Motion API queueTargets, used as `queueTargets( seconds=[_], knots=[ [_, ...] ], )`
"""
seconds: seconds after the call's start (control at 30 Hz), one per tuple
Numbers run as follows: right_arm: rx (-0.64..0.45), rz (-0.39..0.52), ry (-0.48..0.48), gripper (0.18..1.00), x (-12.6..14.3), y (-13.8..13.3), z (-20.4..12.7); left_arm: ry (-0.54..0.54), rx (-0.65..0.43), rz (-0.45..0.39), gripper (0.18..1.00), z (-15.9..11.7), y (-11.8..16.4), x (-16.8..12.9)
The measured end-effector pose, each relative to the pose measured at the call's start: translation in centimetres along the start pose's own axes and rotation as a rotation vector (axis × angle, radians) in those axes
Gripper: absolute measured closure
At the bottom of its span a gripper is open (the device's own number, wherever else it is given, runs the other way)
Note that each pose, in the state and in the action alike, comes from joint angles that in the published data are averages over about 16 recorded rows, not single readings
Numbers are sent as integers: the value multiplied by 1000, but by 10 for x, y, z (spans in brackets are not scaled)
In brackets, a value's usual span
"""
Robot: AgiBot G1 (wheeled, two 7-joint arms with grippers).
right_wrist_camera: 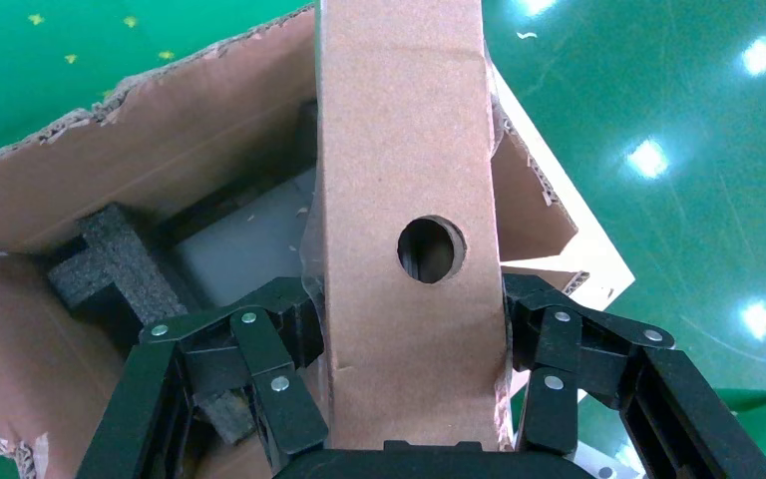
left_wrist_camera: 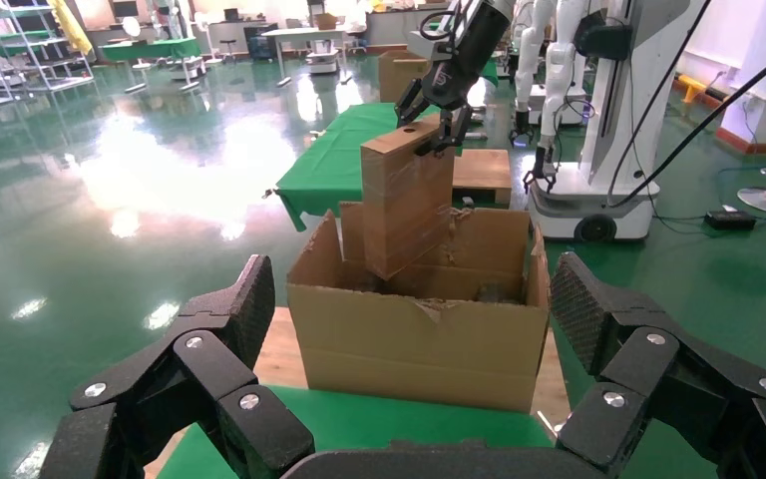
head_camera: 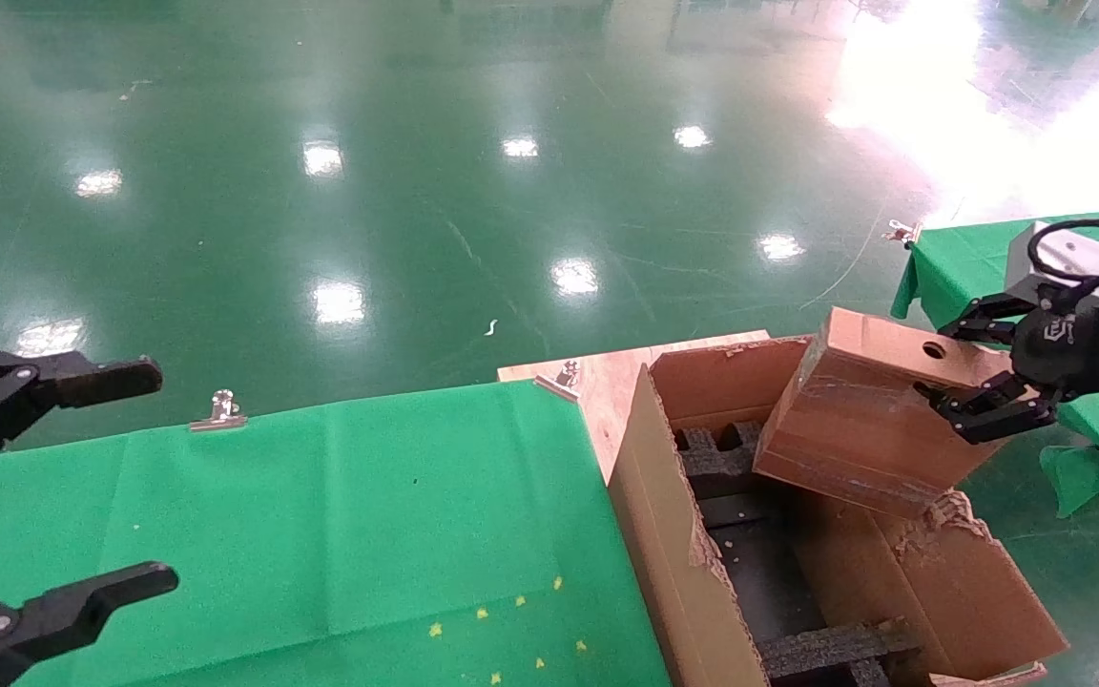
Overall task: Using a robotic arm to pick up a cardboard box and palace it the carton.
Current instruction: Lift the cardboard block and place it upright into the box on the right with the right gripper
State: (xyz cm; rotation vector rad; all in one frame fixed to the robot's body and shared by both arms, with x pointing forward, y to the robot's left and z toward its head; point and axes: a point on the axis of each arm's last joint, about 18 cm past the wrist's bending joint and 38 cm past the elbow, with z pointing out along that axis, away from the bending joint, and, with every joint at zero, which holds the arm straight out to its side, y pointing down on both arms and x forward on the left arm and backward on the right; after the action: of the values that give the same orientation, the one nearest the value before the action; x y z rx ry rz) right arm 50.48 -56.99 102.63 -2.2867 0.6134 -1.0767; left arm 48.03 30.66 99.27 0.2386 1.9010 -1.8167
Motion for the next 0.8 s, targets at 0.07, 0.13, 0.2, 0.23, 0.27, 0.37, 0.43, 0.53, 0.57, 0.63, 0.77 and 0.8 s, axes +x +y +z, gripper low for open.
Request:
queueTargets(
  seconds=[0.07,0.13,0.2,0.23,0.27,0.37,0.43,0.53,0.57,0.63,0.77,0.8],
  knots=[
    [-2,28,5,879,0,2,4,0,0,0,183,0,0,0],
    [-5,62,7,879,0,5,9,0,0,0,183,0,0,0],
    [-8,105,5,880,-2,9,14,0,0,0,183,0,0,0],
    [-10,129,3,880,-3,11,16,0,0,0,183,0,0,0],
    [-12,154,2,880,-5,13,19,0,0,0,183,0,0,0],
    [-23,238,-2,880,-9,20,26,0,0,0,183,0,0,0],
    [-34,295,-3,880,-12,24,30,0,0,0,183,0,0,0],
    [-55,374,-3,881,-16,31,35,0,0,0,183,0,0,0],
    [-63,399,-1,881,-18,33,37,0,0,0,183,0,0,0],
    [-79,448,4,881,-21,37,39,0,0,0,183,0,0,0],
    [-108,542,37,882,-24,45,43,0,0,0,183,0,0,0],
    [-114,563,47,882,-25,46,44,0,0,0,183,0,0,0]
  ],
)
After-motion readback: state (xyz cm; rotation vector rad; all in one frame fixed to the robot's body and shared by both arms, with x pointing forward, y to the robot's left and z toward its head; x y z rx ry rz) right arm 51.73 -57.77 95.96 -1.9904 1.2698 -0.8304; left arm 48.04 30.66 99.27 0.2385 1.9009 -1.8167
